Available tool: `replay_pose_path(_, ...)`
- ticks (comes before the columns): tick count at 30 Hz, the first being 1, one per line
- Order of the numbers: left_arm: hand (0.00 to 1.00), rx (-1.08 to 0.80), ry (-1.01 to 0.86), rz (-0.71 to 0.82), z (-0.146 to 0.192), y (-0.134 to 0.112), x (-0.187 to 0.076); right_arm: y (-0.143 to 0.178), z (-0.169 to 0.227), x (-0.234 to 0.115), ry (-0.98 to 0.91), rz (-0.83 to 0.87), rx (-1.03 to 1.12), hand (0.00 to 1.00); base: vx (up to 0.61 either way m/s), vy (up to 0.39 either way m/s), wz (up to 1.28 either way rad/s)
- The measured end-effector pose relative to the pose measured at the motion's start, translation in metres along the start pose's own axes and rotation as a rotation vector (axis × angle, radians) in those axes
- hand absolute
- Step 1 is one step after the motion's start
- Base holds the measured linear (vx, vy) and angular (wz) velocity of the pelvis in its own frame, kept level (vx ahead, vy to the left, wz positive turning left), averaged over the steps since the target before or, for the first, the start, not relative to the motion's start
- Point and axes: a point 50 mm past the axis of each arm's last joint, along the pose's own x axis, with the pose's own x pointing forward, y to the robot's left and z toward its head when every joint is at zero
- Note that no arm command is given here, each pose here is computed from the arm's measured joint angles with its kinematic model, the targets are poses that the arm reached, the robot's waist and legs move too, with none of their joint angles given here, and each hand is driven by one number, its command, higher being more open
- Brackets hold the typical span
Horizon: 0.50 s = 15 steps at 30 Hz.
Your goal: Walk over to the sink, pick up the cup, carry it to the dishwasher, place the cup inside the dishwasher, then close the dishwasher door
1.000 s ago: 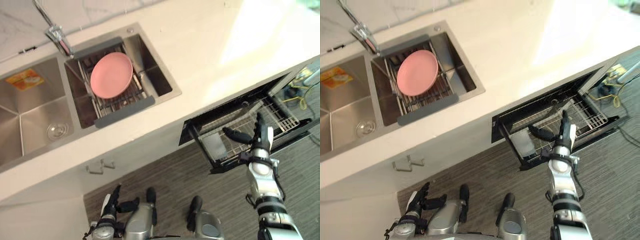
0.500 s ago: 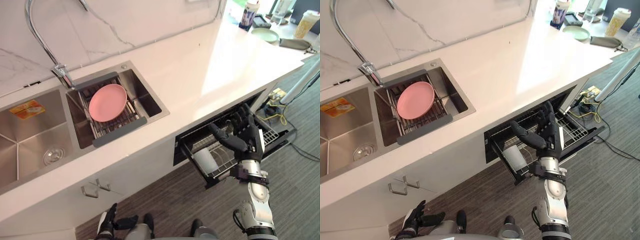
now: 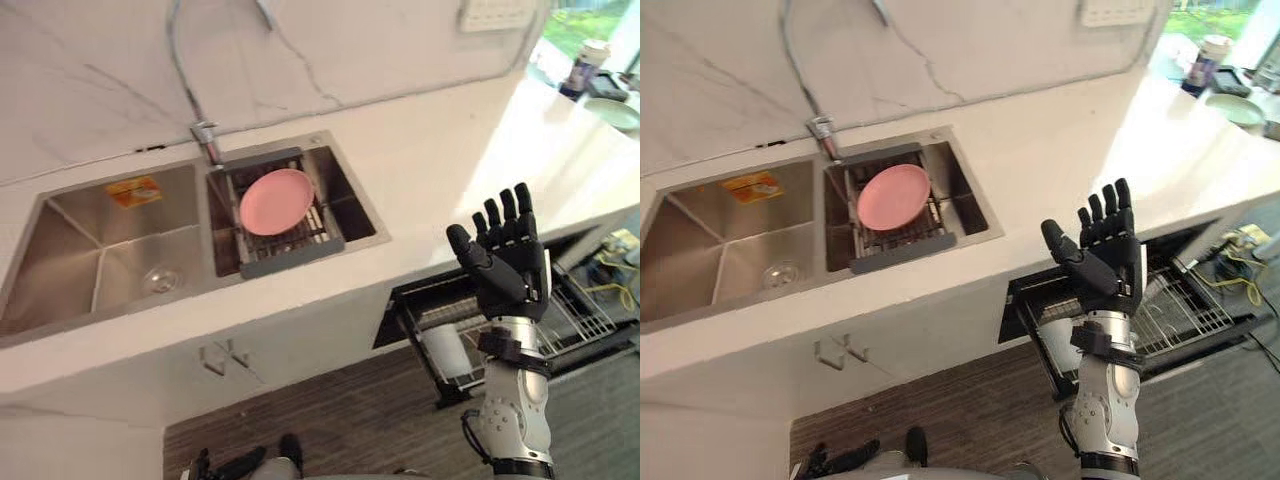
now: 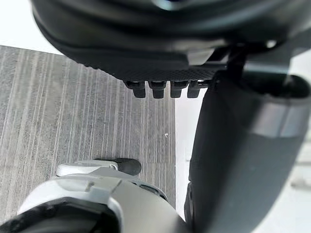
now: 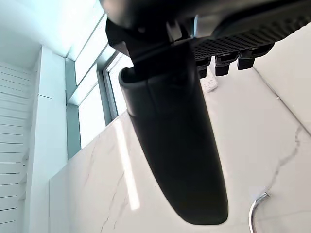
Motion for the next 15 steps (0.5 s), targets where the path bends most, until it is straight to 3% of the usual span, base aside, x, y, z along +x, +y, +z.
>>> replay_pose_path(10,1.00,0.101,-0.029,-0.016,0.012,0.007,0.005,-0.019,0.000,-0.015,0.004,-0.185,-0.012,1.00,0.08,0.143,0.18)
replay_pose_path(15,1.00,0.129,-0.038,-0.061,0.024,0.004,0.009,-0.017,0.012,-0.019,-0.037,-0.160,-0.034,1.00,0.13,0.005,0.56)
